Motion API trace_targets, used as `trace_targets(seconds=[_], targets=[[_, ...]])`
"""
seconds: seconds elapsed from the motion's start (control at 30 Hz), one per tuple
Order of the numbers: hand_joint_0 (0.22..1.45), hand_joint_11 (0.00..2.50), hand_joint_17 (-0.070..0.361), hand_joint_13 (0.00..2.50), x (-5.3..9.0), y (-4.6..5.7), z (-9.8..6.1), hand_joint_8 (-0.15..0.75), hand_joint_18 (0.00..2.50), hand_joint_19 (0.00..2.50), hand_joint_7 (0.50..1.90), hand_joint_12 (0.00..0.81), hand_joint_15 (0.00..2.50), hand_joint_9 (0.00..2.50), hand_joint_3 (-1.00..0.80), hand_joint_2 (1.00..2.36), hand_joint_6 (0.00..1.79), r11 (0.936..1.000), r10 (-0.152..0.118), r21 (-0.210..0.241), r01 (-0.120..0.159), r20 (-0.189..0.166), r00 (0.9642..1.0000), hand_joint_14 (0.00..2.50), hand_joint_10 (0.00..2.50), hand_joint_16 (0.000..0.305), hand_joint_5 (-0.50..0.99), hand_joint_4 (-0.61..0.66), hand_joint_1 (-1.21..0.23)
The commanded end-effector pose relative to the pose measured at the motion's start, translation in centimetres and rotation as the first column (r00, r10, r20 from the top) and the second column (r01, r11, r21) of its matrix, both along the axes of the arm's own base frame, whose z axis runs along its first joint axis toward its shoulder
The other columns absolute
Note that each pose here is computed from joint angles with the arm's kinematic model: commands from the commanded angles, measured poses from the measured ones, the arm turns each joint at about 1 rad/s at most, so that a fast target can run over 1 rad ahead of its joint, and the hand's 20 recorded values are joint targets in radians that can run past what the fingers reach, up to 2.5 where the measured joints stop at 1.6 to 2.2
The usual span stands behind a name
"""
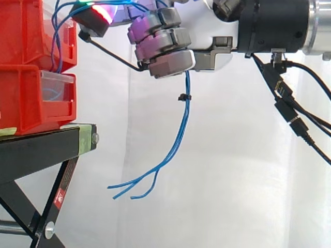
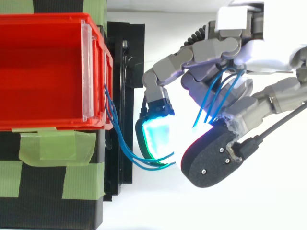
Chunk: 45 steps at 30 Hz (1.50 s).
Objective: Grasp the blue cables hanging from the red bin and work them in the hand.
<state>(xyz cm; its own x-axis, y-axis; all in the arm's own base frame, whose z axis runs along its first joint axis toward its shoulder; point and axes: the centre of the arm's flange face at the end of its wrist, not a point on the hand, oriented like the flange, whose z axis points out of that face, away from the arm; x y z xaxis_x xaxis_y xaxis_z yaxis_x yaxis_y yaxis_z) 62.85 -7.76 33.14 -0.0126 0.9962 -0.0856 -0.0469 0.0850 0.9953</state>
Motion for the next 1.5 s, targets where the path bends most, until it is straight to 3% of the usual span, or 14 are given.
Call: trace_targets(seconds=[0.0, 0.23, 0.43, 0.6, 1.47], targets=[[0.88, 2.02, 0.105, 0.88, 0.0, 0.0, -0.1, 0.360, 1.42, 1.27, 1.31, 0.431, 1.55, 0.70, -0.36, 1.02, 0.73, 0.9999, -0.007, -0.015, 0.006, -0.006, 1.0000, 2.50, 2.50, 0.046, 0.36, 0.14, -0.65], [0.88, 2.00, 0.104, 0.88, -0.4, -0.5, -0.5, 0.359, 1.41, 1.28, 1.31, 0.432, 1.54, 0.69, -0.36, 1.02, 0.73, 0.9982, -0.057, -0.023, 0.056, -0.048, 0.9972, 2.50, 2.50, 0.046, 0.36, 0.13, -0.65], [0.88, 2.01, 0.105, 0.87, -0.7, -0.4, -0.7, 0.365, 1.41, 1.27, 1.31, 0.434, 1.53, 0.69, -0.36, 1.02, 0.74, 0.9980, -0.053, -0.037, 0.051, -0.071, 0.9961, 2.50, 2.50, 0.047, 0.36, 0.14, -0.65], [0.88, 2.00, 0.102, 0.87, -0.9, -0.4, -1.0, 0.363, 1.41, 1.27, 1.30, 0.435, 1.55, 0.69, -0.35, 1.02, 0.74, 0.9949, -0.059, -0.087, 0.050, -0.097, 0.9935, 2.50, 2.50, 0.045, 0.35, 0.13, -0.65], [0.88, 2.00, 0.104, 0.87, -1.0, -0.3, -1.0, 0.357, 1.40, 1.27, 1.30, 0.434, 1.54, 0.68, -0.35, 1.02, 0.75, 0.9948, -0.054, -0.091, 0.045, -0.102, 0.9933, 2.50, 2.50, 0.046, 0.35, 0.14, -0.66]])
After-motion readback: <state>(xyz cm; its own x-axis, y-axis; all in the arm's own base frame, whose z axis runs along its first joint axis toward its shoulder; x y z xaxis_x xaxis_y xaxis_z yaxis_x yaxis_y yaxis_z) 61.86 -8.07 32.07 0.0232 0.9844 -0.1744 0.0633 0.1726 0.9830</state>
